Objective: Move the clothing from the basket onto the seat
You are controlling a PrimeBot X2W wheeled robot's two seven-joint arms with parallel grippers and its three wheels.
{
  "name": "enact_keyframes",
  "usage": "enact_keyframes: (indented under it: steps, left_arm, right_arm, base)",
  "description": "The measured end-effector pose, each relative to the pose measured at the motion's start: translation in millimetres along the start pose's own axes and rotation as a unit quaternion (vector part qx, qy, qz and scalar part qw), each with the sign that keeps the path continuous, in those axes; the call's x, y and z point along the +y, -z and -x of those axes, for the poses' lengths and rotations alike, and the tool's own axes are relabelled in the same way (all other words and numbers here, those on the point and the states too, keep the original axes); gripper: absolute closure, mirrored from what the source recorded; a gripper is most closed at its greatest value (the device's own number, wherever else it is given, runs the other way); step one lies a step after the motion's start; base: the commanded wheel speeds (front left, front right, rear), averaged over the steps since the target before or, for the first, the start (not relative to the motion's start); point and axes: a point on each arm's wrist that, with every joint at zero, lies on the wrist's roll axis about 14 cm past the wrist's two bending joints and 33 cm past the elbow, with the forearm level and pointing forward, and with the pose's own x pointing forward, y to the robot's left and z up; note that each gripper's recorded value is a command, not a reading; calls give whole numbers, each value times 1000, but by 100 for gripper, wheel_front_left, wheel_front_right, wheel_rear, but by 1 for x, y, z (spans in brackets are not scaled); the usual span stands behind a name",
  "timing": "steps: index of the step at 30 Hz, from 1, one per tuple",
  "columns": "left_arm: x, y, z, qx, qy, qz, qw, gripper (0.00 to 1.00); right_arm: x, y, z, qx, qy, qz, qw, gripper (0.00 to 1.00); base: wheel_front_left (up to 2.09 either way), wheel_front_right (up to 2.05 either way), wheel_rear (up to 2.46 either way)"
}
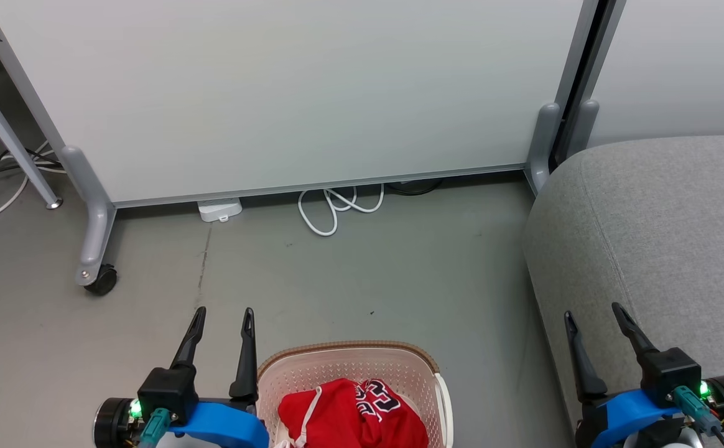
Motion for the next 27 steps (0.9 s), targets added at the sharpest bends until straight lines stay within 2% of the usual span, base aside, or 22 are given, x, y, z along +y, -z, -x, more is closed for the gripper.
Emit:
enact_keyframes:
  steps: [8,17,21,27]
  left_arm:
    - [-1,11,-3,16,1,3,1000,0]
    - [-8,67,-24,105,25,-4,994,0]
    - [-13,100,-39,153,42,-10,987,0]
    - [-22,164,-53,247,71,-9,966,0]
  right_arm:
    - [6,1,-1,1,-9,-3,1000,0]
    - [14,-8,-19,-17,-25,-3,1000,0]
    - [5,-2,-27,-11,-16,-4,1000,0]
    - [-9,12,-42,0,1,-16,1000,0]
  base:
    - [0,0,0]
    - [0,0,0]
    - [0,0,0]
    - [0,0,0]
